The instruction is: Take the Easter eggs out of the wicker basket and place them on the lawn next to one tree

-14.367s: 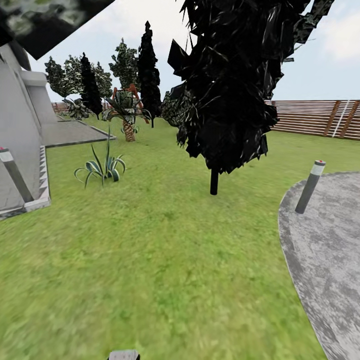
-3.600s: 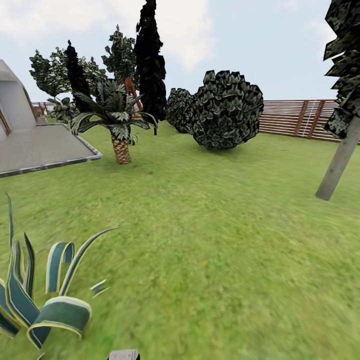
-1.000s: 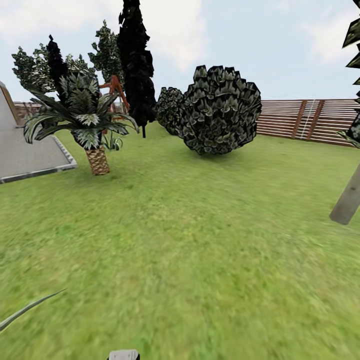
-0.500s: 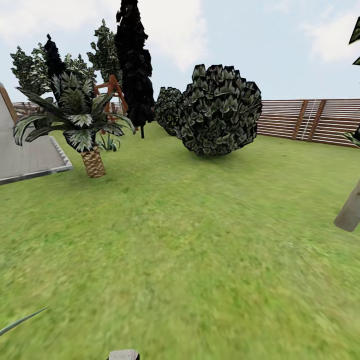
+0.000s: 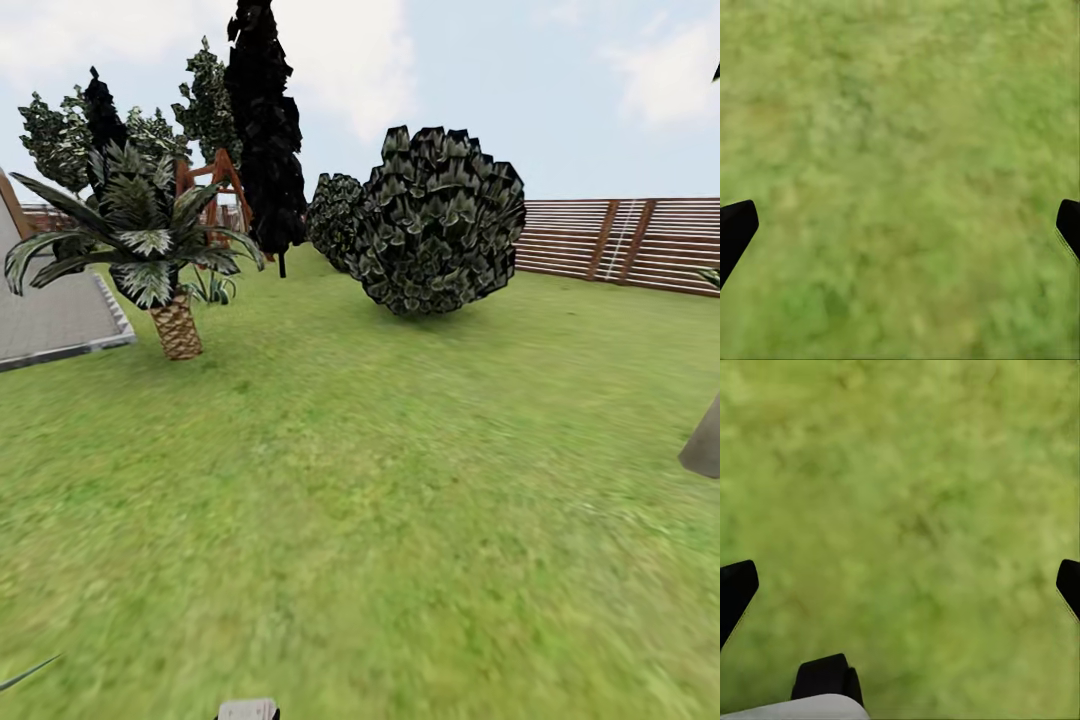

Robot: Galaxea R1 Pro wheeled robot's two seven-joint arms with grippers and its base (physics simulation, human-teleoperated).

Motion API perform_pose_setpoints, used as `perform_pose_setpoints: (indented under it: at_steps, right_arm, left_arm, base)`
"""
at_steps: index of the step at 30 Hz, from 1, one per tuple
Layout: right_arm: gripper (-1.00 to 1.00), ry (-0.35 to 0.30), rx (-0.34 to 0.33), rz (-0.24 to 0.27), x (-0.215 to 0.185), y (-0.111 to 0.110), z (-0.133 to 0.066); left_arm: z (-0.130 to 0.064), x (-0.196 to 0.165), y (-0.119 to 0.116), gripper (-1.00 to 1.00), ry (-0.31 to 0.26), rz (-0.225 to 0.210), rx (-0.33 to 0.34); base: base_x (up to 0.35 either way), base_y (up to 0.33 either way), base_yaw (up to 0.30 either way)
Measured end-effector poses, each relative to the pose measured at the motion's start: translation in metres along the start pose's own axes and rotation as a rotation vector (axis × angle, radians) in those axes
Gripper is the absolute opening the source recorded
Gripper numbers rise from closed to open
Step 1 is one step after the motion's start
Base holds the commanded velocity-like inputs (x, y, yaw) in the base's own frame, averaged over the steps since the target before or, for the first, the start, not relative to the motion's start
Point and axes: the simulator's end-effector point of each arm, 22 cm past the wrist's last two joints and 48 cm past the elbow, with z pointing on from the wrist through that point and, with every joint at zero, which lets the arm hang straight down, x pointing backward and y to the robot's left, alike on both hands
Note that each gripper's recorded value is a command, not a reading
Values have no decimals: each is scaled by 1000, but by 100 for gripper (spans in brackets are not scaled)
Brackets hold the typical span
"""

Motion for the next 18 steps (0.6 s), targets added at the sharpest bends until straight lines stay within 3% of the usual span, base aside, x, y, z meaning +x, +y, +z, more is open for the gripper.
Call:
perform_pose_setpoints:
  at_steps: [18]
  right_arm:
    - [100,1,-2,-3,1,1,0]
  left_arm:
    - [0,1,-1,100,3,0,1]
  base:
    - [302,-106,24]
